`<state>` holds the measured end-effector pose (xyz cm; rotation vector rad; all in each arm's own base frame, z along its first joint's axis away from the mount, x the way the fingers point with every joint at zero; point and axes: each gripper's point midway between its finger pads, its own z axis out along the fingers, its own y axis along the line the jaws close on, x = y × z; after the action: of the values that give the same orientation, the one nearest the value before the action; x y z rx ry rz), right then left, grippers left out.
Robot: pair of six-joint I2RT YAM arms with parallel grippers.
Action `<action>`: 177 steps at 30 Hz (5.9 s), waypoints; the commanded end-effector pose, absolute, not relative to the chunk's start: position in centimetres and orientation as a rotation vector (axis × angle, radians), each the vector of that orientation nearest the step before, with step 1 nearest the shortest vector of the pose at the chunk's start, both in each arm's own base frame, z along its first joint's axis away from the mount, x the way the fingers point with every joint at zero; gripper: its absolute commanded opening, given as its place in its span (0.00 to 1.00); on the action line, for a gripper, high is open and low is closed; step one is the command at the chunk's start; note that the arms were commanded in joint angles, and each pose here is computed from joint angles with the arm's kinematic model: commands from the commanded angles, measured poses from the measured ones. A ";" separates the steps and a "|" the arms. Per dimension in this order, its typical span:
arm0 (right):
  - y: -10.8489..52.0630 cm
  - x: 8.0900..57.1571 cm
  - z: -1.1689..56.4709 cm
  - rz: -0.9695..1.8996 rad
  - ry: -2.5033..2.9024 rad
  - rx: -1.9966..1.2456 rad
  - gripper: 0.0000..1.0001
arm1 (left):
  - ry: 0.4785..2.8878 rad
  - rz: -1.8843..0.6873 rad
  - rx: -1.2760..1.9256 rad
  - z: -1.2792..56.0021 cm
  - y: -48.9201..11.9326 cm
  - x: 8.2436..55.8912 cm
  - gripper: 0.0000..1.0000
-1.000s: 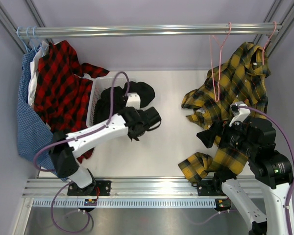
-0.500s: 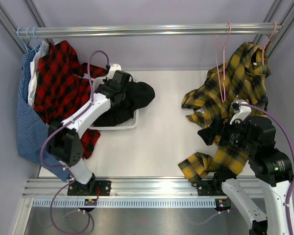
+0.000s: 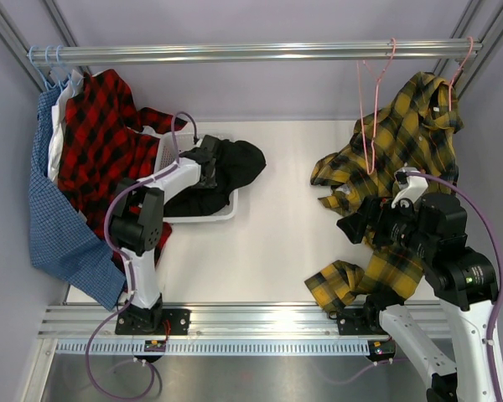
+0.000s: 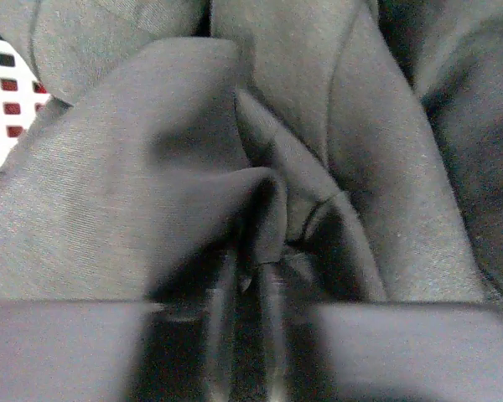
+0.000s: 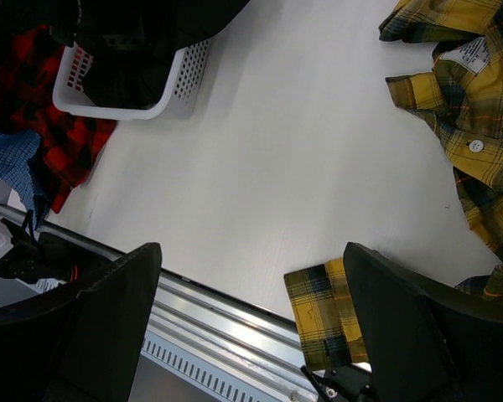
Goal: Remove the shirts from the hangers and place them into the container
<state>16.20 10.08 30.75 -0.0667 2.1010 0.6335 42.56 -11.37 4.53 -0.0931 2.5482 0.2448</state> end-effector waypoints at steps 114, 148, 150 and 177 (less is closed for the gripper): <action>-10.8 35.9 39.1 -0.204 1.963 0.430 0.45 | 2.191 -0.271 0.015 22.7 -8.6 23.0 0.99; 0.3 22.2 31.8 0.312 2.087 0.430 0.00 | 2.241 -0.298 0.124 23.4 -10.9 24.1 0.99; 1.4 20.2 30.4 0.361 2.141 0.442 0.00 | 2.240 -0.311 0.141 23.8 -11.5 24.5 0.99; 13.2 9.4 35.3 0.932 2.084 -0.347 0.00 | 1.935 -0.786 0.336 38.1 -20.3 26.8 0.99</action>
<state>10.68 10.70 31.75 -0.0723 2.2300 0.7835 28.09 -18.13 31.82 0.2699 2.1385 -0.6173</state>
